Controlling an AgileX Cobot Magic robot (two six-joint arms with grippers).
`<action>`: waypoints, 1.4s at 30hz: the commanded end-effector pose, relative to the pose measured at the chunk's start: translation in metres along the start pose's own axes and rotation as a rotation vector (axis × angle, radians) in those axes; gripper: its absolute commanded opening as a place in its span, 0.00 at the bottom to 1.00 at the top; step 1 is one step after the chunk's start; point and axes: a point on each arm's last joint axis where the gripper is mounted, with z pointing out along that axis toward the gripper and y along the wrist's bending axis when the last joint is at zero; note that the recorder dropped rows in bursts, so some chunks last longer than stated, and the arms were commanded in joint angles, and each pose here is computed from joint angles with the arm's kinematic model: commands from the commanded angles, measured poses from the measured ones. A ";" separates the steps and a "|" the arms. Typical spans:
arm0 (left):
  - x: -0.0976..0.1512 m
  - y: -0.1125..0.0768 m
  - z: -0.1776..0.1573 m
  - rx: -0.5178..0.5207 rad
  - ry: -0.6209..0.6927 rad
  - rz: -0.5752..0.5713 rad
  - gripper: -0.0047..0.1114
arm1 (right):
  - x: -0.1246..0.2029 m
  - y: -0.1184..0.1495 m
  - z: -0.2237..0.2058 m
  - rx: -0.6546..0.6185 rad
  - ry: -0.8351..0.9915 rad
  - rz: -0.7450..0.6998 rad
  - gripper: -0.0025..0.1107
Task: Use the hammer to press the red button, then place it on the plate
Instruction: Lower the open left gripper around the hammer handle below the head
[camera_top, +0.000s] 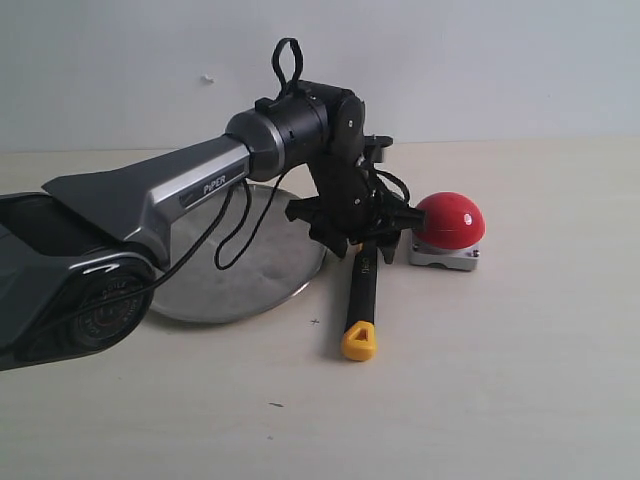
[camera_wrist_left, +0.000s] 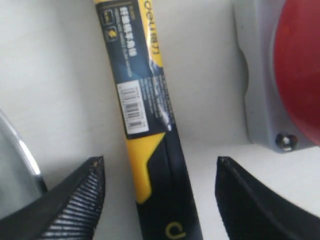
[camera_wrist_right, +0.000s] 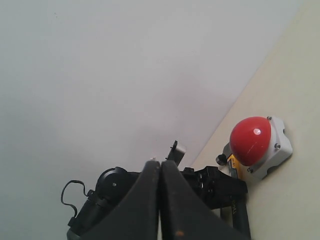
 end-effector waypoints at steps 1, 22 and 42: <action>-0.001 -0.005 -0.001 0.009 -0.021 -0.002 0.57 | 0.000 -0.001 0.000 -0.003 -0.005 -0.005 0.02; 0.002 -0.001 0.008 -0.021 -0.005 -0.011 0.42 | 0.000 -0.001 0.000 -0.003 -0.005 -0.005 0.02; 0.002 -0.007 0.008 0.046 -0.002 -0.064 0.40 | 0.000 -0.001 0.000 -0.003 -0.005 -0.005 0.02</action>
